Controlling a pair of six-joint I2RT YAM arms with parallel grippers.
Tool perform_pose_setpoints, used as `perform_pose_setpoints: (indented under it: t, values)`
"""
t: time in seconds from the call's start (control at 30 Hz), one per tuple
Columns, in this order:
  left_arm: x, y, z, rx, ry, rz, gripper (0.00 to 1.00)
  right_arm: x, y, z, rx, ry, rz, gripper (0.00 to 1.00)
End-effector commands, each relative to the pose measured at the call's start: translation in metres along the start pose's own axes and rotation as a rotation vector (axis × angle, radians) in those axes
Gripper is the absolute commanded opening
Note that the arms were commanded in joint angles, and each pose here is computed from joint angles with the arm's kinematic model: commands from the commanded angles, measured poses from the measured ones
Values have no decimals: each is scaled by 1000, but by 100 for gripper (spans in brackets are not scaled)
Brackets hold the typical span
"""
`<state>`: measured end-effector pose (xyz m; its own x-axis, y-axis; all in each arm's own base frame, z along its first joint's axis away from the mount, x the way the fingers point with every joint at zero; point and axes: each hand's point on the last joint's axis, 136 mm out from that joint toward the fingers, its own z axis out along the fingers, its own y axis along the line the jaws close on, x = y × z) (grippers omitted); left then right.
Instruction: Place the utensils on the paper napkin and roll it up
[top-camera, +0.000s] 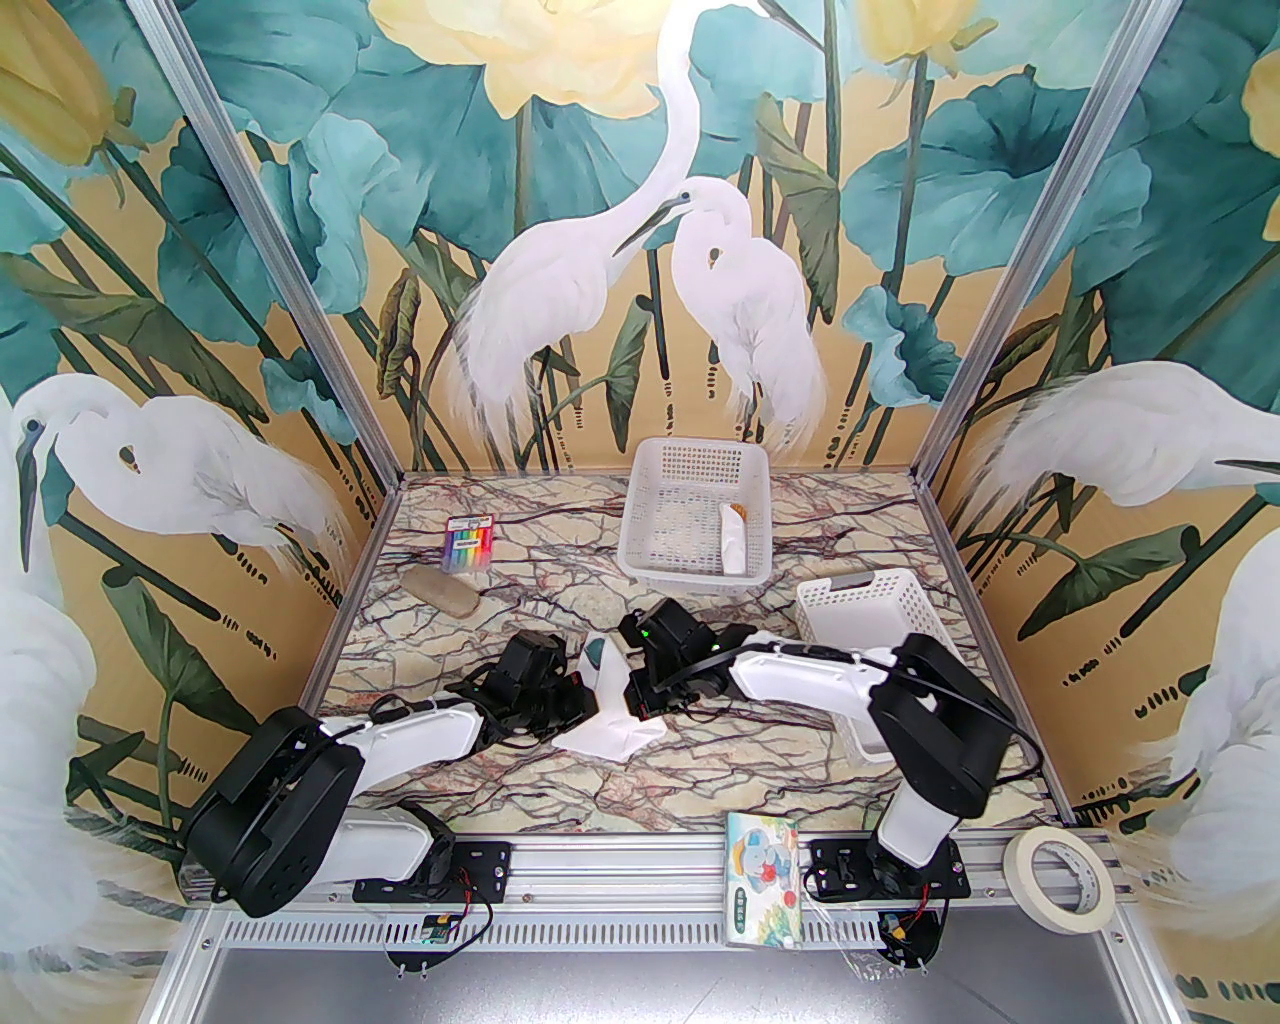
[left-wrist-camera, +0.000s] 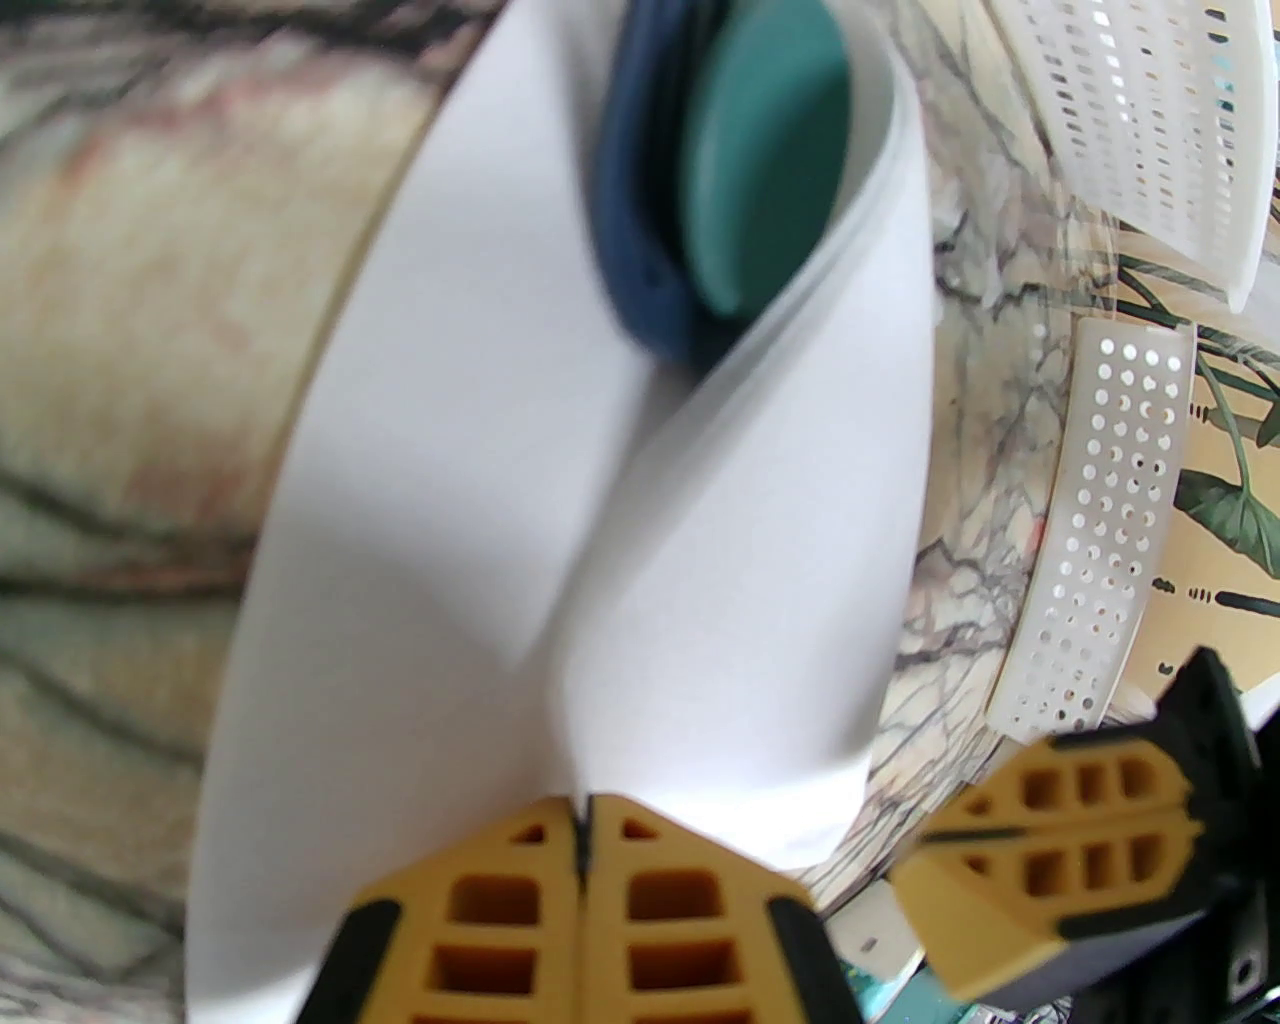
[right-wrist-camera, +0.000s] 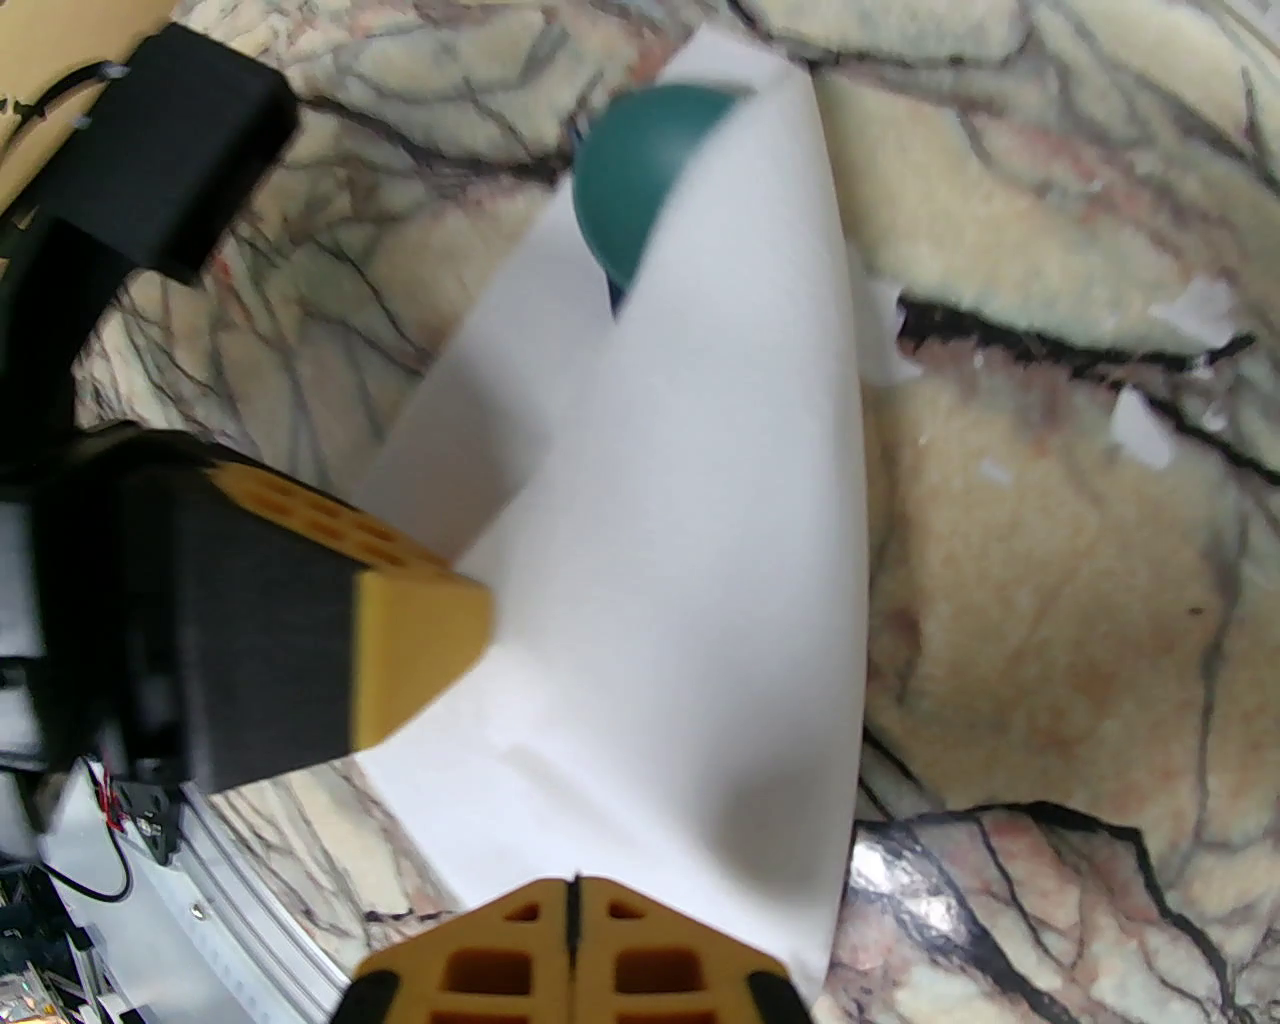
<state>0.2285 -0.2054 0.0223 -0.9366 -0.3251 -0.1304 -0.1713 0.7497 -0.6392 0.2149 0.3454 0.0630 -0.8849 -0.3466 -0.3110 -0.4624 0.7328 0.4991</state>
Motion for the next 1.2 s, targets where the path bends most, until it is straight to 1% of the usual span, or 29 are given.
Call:
perform_pose_setpoints:
  t: [0.0,0.17,0.3,0.43,0.77,0.93,1.03,1.17]
  values:
    - [-13,-4,1,-5,-45,35,0,11,-1,-2,-13,35,-3,0]
    - [-12,-1,3,-17,-42,37,0,27,-5,8,-39,72,26,0]
    - [-11,1,4,-26,-39,39,2,38,-15,17,-20,98,51,0]
    - [-11,3,4,-33,-39,40,1,46,-23,21,0,113,70,0]
    - [-10,10,7,-58,-37,40,0,66,-46,23,81,146,84,0]
    - [-10,11,7,-64,-35,44,1,66,-49,9,122,144,61,0]
    - [-9,10,7,-52,-30,46,0,52,-51,-11,160,97,37,11]
    - [-8,6,8,-33,-24,46,0,21,-52,-36,247,26,-32,34]
